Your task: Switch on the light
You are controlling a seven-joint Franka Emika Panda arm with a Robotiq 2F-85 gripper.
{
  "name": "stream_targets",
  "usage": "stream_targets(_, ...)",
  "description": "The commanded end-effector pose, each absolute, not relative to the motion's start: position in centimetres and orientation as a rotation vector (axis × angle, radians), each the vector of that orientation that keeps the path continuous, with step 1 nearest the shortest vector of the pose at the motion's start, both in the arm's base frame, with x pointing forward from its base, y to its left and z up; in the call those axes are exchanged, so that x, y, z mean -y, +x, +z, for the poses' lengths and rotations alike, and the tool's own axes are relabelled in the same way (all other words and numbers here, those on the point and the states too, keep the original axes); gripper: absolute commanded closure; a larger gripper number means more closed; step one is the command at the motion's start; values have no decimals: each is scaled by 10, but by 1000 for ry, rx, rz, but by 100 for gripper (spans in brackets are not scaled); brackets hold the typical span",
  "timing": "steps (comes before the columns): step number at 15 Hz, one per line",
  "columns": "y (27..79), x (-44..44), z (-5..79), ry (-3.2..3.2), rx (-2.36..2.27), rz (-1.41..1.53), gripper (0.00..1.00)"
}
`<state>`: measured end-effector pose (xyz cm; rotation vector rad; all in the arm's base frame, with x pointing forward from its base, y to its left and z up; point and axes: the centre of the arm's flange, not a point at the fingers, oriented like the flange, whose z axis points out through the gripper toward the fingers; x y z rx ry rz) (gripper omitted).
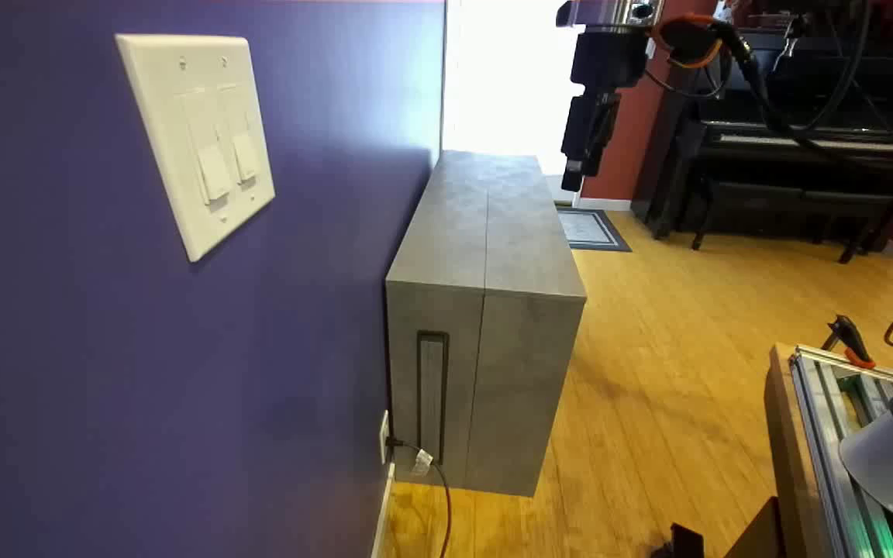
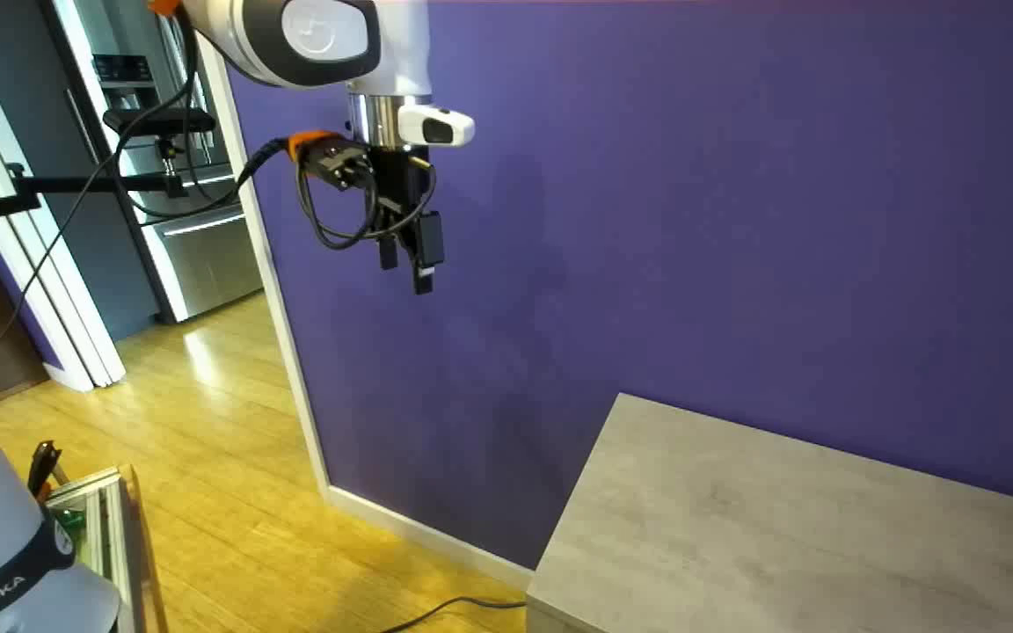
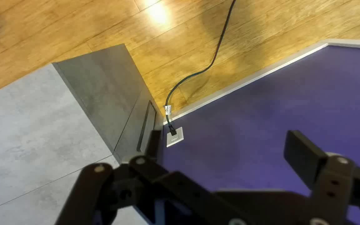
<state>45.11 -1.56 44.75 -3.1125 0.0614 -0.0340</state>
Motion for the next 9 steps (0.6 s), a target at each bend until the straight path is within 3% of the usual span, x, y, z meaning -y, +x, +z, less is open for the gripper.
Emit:
stream_targets(1, 451, 16, 447, -3113, -61, -34, 0)
stream_targets(9, 454, 8, 448, -3104, -28, -60, 0)
